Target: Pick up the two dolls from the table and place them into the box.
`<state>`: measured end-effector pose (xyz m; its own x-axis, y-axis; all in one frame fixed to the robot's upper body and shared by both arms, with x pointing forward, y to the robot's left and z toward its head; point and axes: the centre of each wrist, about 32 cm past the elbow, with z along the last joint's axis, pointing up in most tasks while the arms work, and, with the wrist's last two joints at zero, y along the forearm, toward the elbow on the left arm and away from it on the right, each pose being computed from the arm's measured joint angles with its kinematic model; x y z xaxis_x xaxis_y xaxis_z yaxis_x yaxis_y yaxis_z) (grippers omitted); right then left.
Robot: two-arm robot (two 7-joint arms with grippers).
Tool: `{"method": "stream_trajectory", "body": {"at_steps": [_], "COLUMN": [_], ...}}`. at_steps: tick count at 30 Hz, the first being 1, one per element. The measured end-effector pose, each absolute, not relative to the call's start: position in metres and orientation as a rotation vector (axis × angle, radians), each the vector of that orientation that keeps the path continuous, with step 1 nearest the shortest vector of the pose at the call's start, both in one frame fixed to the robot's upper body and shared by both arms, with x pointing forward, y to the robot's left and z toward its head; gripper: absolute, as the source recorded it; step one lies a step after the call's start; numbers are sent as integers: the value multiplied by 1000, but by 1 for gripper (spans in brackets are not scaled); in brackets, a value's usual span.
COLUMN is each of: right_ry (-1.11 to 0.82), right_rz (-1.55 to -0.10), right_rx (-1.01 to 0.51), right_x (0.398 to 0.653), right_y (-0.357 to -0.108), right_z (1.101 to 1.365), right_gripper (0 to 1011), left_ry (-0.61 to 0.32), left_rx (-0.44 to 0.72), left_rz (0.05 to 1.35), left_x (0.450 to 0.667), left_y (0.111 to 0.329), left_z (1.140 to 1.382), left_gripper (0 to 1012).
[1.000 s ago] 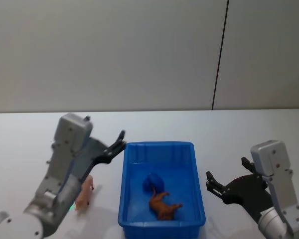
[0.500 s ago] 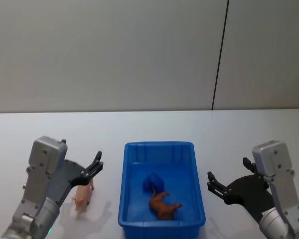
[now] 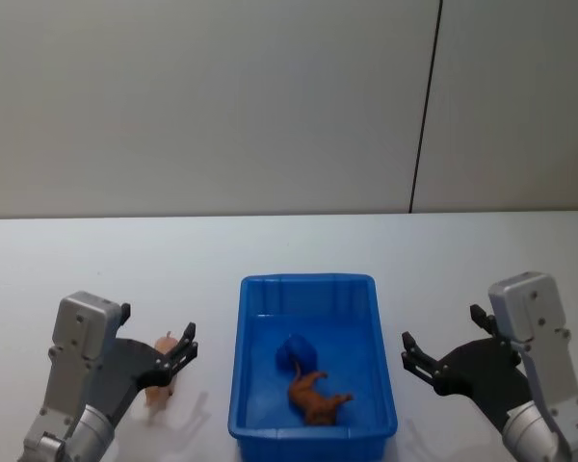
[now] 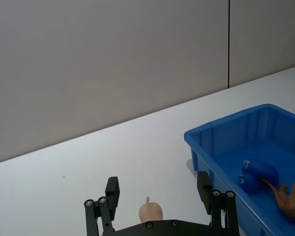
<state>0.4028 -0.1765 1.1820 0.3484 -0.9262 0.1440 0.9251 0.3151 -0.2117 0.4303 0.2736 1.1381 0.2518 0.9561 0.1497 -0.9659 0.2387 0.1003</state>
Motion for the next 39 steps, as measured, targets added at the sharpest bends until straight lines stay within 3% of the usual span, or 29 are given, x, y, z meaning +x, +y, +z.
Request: {"method": "stream_trajectory", "body": {"at_steps": [35, 39], "right_ry": [5, 5], "right_rz": [-1219, -1219], "right_rx": [-276, -276], "right_x": [403, 403], "right_y": [-177, -177], "right_z": [1182, 1182], "right_gripper": [1001, 1001], "left_ry": [97, 104], "left_rx": [202, 206], "left_rz": [1270, 1266], "left_x": [434, 436], "left_y": [291, 294], "left_z": [1079, 1076], "left_gripper": [1001, 943]}}
